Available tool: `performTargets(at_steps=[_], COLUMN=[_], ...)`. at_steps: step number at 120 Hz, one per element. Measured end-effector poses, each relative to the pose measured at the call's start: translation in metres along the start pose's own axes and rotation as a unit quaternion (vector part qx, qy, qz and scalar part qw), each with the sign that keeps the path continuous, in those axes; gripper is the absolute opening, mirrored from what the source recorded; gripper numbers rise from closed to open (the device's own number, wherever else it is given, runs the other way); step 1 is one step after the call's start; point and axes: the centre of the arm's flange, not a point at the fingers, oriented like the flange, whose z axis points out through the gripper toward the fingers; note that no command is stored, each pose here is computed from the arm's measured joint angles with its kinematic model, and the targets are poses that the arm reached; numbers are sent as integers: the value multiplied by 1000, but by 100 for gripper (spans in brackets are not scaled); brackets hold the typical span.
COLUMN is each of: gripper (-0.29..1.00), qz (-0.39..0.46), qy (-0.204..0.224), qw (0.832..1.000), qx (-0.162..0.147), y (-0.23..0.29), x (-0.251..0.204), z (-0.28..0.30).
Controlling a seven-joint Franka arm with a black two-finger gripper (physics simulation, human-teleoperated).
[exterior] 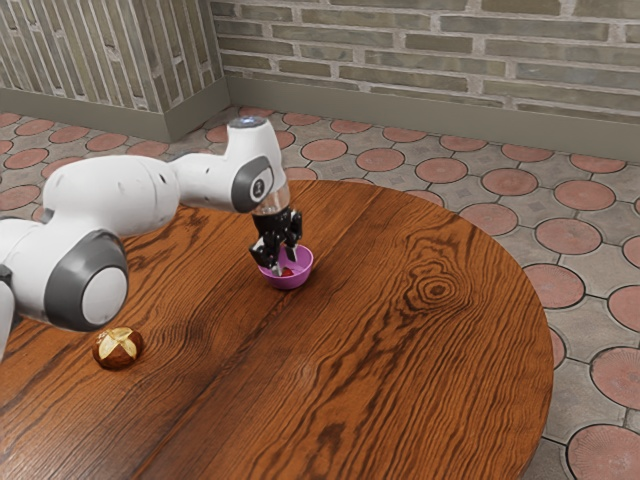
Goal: Take strawberry from the bowl
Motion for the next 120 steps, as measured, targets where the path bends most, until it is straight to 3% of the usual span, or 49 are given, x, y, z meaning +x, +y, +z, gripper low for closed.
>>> performTargets(at_steps=[50,108,120], gripper=[32,22,15], qz=[-5,-6,-5], qy=[-6,-7,-7], qw=[1000,1000,1000], qx=[-3,8,6], y=[2,0,0], x=[0,-2,-4], z=[4,21,17])
